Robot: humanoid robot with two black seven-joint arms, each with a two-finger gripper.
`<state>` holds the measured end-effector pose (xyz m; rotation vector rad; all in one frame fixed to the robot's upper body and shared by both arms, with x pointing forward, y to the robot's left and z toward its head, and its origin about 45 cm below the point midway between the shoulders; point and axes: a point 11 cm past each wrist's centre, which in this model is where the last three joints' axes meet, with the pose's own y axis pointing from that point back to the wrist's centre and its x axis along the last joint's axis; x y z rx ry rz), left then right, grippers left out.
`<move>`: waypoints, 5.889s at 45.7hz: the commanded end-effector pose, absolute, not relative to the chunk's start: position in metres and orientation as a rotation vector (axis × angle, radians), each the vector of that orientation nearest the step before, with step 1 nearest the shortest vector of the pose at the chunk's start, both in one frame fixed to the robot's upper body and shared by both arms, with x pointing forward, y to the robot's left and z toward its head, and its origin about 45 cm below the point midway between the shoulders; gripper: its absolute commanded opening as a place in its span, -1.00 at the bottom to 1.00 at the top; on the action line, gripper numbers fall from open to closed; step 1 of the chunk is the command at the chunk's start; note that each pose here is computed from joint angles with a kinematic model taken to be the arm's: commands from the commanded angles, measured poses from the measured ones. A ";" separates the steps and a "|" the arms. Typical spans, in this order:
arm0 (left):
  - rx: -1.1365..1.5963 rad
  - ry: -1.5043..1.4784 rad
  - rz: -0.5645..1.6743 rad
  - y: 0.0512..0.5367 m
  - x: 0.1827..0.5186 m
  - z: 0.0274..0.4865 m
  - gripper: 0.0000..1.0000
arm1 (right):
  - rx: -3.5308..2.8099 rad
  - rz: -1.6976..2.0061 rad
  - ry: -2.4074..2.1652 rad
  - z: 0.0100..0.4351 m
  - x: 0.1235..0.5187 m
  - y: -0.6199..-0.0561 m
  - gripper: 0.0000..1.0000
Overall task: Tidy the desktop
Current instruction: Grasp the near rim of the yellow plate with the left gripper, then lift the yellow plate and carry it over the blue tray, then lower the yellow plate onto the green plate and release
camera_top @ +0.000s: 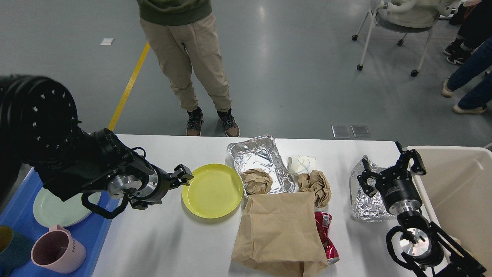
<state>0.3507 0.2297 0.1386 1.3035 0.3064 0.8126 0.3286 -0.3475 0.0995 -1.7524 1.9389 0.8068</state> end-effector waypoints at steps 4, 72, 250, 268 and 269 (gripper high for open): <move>1.255 0.377 0.848 0.226 0.354 0.107 0.89 | -1.752 0.806 1.939 0.100 0.329 -0.348 1.00; 1.141 0.408 0.868 0.223 0.351 0.067 -0.01 | -1.752 0.806 1.939 0.100 0.329 -0.348 1.00; 1.234 0.603 1.150 0.557 0.309 0.155 -1.00 | -1.752 0.806 1.939 0.100 0.329 -0.348 1.00; 1.281 0.619 1.179 0.566 0.294 0.143 -1.00 | -1.752 0.806 1.939 0.100 0.329 -0.348 1.00; 1.282 0.621 1.177 0.566 0.294 0.142 -1.00 | -1.754 0.807 1.939 0.099 0.328 -0.347 1.00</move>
